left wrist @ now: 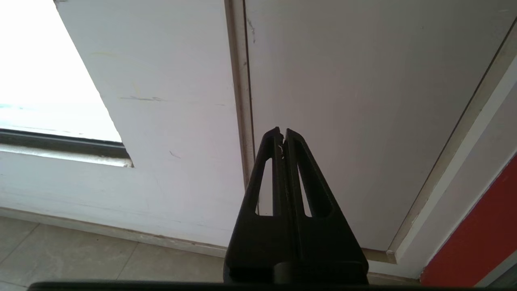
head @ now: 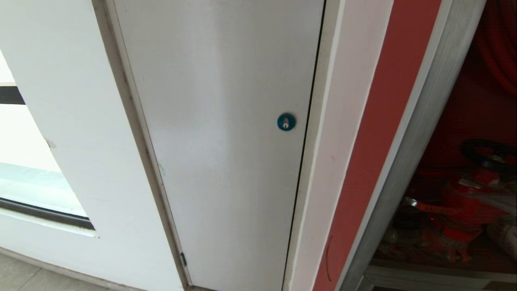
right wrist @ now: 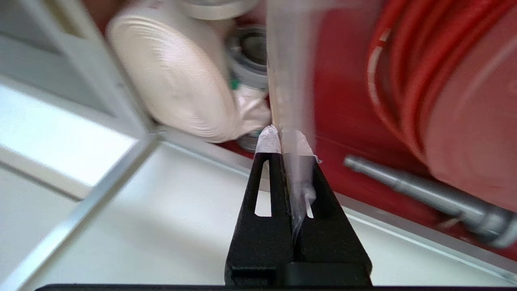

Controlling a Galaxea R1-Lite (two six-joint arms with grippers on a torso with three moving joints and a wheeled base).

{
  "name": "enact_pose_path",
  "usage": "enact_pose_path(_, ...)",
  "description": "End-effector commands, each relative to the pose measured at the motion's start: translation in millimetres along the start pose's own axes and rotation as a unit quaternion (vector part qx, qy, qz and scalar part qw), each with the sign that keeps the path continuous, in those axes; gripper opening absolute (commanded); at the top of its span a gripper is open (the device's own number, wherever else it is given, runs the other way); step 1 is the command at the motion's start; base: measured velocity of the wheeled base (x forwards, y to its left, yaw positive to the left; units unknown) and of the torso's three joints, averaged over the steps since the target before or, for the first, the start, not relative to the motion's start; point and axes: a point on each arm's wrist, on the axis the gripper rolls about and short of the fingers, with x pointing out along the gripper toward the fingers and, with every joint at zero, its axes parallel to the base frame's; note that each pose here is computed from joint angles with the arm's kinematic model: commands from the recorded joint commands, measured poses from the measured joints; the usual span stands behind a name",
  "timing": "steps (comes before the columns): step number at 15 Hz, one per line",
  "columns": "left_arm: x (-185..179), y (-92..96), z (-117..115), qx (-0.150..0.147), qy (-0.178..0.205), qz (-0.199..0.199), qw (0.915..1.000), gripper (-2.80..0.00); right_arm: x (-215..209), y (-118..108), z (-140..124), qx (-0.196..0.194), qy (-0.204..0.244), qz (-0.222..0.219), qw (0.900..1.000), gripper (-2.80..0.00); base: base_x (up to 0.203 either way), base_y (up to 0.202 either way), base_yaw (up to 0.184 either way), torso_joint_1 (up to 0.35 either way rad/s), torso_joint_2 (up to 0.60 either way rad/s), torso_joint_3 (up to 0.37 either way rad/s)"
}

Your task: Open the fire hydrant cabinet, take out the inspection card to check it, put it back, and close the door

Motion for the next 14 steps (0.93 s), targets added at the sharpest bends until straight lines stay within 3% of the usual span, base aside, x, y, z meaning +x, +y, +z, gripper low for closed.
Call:
enact_pose_path(1, 0.5, 0.0, -1.6, 0.000, 0.003, 0.000, 1.0000, -2.80, -6.6, 2.6, 2.5, 0.003, -0.011, 0.027, 1.000, -2.80, 0.000, 0.000, 0.000, 0.000, 0.00, 0.000)
enact_pose_path(4, 0.5, 0.0, -1.6, 0.000, 0.003, 0.000, 1.0000, -2.80, -1.2, 4.4, 2.4, 0.034, -0.053, 0.123, 0.990, -2.80, 0.000, 0.000, 0.000, 0.000, 0.00, 0.000)
enact_pose_path(6, 0.5, 0.0, -1.6, 0.000, 0.003, 0.000, 1.0000, -2.80, 3.7, 2.1, 1.9, 0.067, -0.094, 0.185, 0.976, -2.80, 0.000, 0.000, 0.000, 0.000, 0.00, 0.000)
enact_pose_path(8, 0.5, 0.0, -1.6, 0.000, 0.003, 0.000, 1.0000, -2.80, 3.9, 0.6, 4.0, 0.112, -0.162, 0.255, 0.947, -2.80, 0.000, 0.000, 0.000, 0.000, 0.00, 0.000)
enact_pose_path(11, 0.5, 0.0, -1.6, 0.000, 0.003, 0.000, 1.0000, -2.80, 3.4, 2.1, 9.1, 0.179, -0.273, 0.340, 0.882, -2.80, 0.000, 0.000, 0.000, 0.000, 0.00, 0.000)
enact_pose_path(14, 0.5, 0.0, -1.6, 0.000, 0.003, 0.000, 1.0000, -2.80, 17.4, -1.3, 10.6, 0.201, -0.339, 0.371, 0.841, -2.80, 0.000, 0.000, 0.000, 0.000, 0.00, 0.000)
